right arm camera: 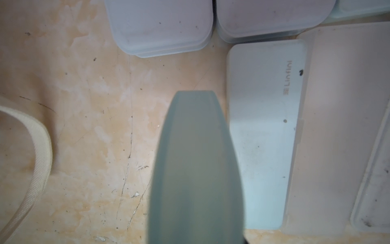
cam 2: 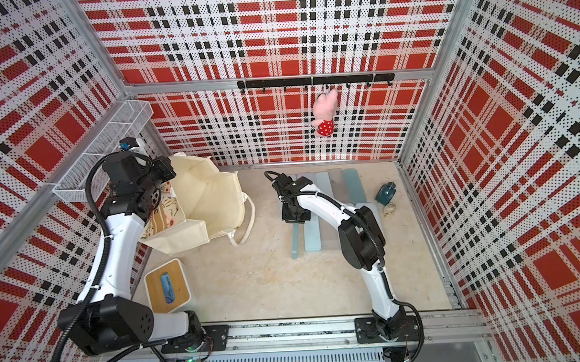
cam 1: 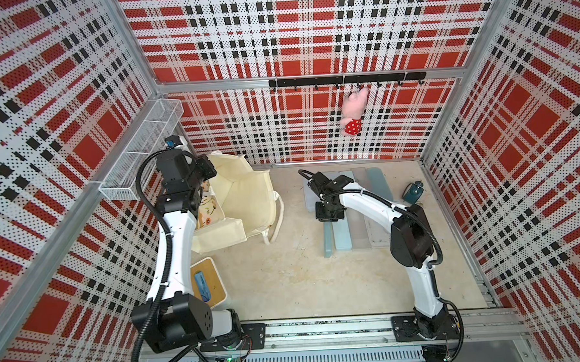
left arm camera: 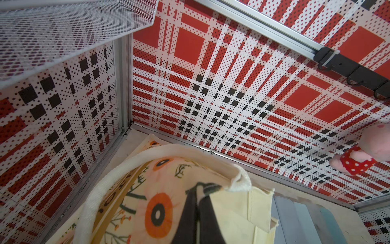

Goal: Take out the pencil case from the canvas bag
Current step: Place the pencil case at the center of the board.

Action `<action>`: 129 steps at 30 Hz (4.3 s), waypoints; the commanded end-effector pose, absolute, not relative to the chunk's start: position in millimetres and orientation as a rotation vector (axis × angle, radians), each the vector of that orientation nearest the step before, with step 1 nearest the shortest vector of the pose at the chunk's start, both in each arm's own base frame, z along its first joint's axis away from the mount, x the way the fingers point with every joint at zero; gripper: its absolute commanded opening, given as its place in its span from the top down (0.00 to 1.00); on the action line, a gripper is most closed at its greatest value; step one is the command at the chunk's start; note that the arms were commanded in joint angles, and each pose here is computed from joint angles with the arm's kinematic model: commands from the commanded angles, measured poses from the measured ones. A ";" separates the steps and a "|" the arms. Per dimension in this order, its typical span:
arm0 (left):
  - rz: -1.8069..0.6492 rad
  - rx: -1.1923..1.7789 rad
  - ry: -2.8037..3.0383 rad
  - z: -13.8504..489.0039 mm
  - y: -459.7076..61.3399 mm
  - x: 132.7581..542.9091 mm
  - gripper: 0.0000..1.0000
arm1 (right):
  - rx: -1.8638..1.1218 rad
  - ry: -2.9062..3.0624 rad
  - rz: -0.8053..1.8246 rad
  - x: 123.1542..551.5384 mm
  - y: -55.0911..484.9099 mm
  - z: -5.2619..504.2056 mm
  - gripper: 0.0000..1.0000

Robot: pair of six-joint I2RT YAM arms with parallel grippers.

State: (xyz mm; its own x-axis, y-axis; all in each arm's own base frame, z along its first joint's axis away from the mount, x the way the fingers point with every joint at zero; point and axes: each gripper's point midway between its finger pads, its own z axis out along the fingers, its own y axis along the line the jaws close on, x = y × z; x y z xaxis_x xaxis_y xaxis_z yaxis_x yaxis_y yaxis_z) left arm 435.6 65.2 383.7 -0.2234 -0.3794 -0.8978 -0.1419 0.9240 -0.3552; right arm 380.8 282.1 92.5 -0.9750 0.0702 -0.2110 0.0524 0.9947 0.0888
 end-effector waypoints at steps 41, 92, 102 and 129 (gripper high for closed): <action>-0.241 -0.357 1.677 423.5 70.3 419.0 1.00 | -0.052 2.937 0.077 379.9 298.9 107.3 0.36; -0.208 -0.497 1.610 413.5 94.2 386.6 1.00 | -0.316 2.897 -0.086 359.4 351.5 42.1 0.42; -0.220 -0.504 1.608 411.2 96.7 385.5 1.00 | -0.332 2.863 -0.312 358.2 329.6 30.6 0.46; -0.317 -0.436 1.602 423.8 72.1 393.5 1.00 | -0.331 2.716 -0.156 381.0 324.5 88.5 0.52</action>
State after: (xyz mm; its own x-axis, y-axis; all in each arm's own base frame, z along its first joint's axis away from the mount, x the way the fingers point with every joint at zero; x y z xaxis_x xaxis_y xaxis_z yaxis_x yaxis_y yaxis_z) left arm 394.3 83.7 385.7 -0.1309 -0.4794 -0.8678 -0.1774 0.8725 -0.4553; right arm 370.2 318.1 39.9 -0.9174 -0.3025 -0.2586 -0.2400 0.9389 -0.2469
